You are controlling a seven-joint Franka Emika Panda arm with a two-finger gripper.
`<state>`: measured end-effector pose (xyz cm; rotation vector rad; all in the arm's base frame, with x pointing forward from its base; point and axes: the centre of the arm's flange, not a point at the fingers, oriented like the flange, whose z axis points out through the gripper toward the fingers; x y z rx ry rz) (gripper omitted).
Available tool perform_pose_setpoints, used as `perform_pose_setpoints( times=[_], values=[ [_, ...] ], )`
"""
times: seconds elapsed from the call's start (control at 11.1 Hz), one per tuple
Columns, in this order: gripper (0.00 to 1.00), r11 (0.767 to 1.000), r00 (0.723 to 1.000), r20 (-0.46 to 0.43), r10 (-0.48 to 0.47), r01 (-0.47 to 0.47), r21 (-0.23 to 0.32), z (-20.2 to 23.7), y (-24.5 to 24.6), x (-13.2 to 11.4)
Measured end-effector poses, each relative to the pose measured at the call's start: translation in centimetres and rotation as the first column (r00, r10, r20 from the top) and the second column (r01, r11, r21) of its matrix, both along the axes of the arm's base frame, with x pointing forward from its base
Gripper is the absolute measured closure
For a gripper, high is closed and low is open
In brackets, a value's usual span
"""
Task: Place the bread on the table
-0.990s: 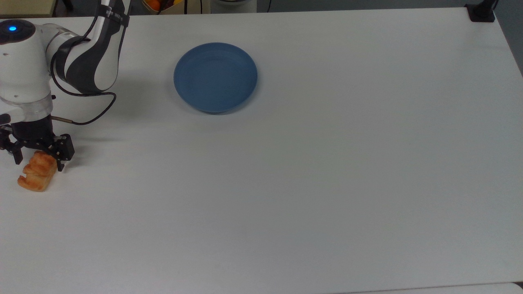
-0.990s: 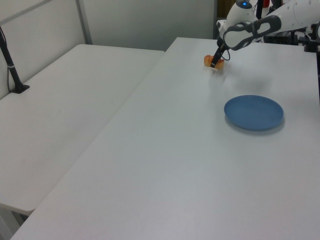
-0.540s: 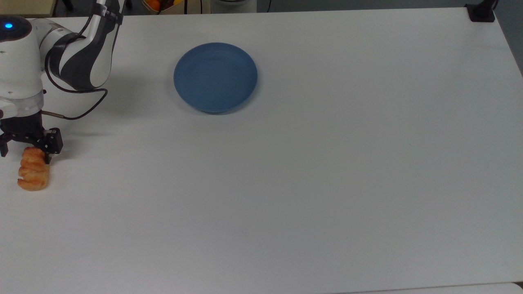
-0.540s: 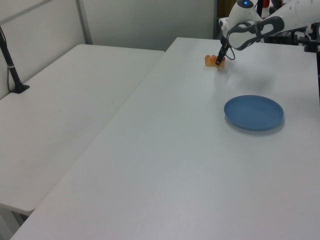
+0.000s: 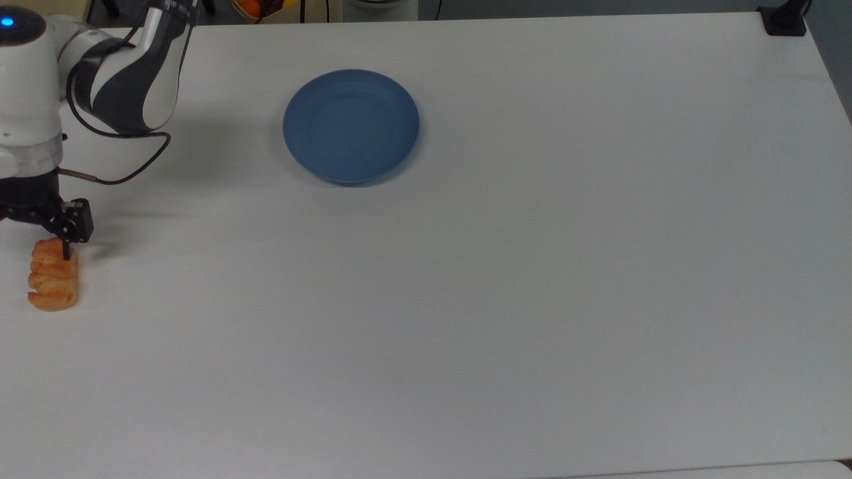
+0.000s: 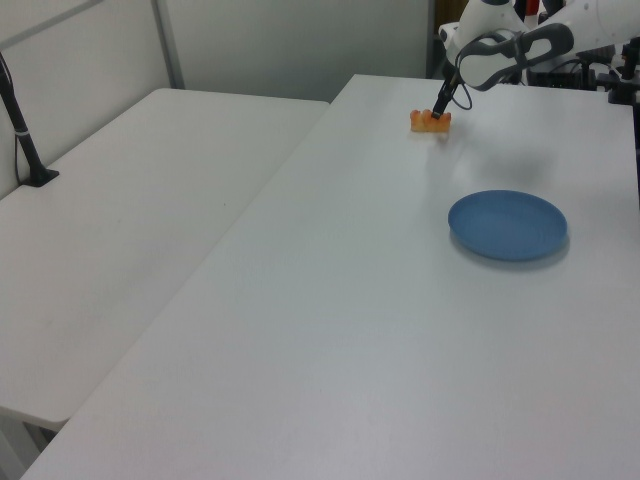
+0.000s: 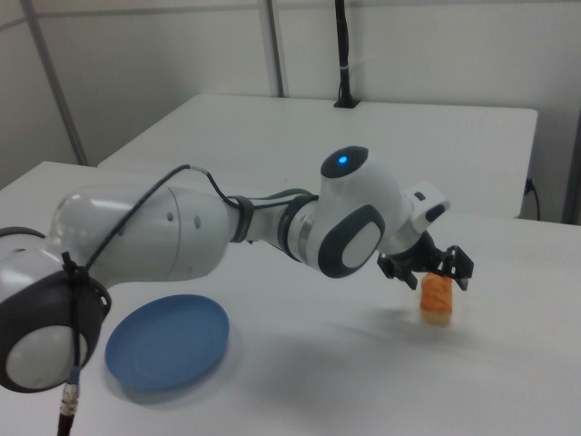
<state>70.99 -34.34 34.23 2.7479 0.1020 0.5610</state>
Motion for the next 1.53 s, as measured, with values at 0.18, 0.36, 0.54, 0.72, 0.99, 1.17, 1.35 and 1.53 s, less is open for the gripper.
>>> perform_pose_setpoints(
  times=[0.18,0.36,0.54,0.72,0.99,1.17,1.35,1.53],
  values=[
    [0.00,0.997,0.998,-0.002,-0.055,0.055,0.044,3.1,1.7,-1.3],
    [0.00,0.982,0.987,-0.082,-0.138,0.147,0.114,7.1,4.4,-3.0],
    [0.00,0.940,0.951,-0.174,-0.256,0.286,0.184,11.4,8.2,-4.4],
    [0.00,0.903,0.922,-0.269,-0.278,0.346,0.253,15.8,12.3,-6.4],
    [0.00,0.863,0.904,-0.347,-0.248,0.369,0.346,24.1,18.2,-11.1],
    [0.00,0.831,0.900,-0.370,-0.229,0.379,0.407,28.7,23.3,-14.7],
    [0.00,0.832,0.899,-0.382,-0.216,0.374,0.411,30.8,30.6,-17.0],
    [0.00,0.853,0.903,-0.396,-0.167,0.333,0.401,30.3,36.2,-17.4]
  ],
)
